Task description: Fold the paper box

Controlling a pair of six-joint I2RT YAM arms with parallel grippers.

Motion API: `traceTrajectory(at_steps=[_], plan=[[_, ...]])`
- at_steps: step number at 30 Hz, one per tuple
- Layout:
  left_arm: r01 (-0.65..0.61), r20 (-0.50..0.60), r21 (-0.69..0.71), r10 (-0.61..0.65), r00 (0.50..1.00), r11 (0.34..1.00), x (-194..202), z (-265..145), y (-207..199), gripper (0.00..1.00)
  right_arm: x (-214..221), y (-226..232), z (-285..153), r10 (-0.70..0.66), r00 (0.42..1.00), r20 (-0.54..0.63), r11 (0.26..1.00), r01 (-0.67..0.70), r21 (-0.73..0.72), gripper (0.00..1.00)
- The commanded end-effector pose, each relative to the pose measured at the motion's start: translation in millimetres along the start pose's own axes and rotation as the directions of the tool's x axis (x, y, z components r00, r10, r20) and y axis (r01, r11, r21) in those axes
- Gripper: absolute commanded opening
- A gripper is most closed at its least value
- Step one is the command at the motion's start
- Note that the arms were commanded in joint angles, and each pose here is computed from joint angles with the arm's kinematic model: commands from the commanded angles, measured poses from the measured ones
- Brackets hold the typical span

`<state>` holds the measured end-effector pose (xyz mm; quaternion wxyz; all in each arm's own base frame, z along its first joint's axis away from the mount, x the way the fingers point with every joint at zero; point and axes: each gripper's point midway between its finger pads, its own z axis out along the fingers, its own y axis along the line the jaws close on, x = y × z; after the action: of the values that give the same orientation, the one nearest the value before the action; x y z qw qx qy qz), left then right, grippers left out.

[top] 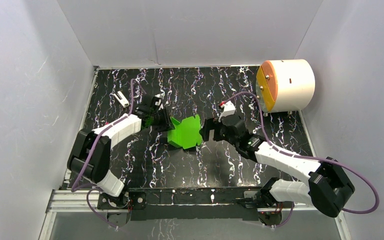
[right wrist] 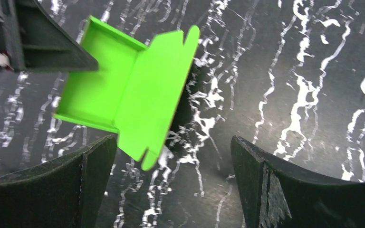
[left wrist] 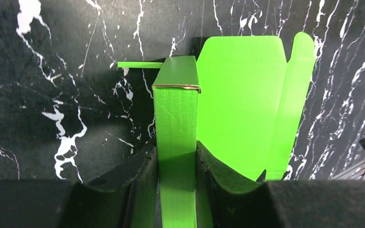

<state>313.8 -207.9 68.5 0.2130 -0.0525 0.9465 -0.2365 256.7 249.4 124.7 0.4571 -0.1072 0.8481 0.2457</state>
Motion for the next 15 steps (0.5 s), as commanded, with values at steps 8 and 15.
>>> traceTrajectory(at_steps=[8,15], plan=[[0.112,0.093,0.213,-0.134,0.987,0.971,9,-24,-23,0.28,-40,42,11,0.068,0.990,-0.125,0.997,-0.073,-0.037,0.99],[0.188,0.103,0.287,-0.225,0.969,0.939,17,-21,-24,0.29,-27,33,30,0.052,0.967,-0.249,0.998,-0.043,0.040,0.95]])
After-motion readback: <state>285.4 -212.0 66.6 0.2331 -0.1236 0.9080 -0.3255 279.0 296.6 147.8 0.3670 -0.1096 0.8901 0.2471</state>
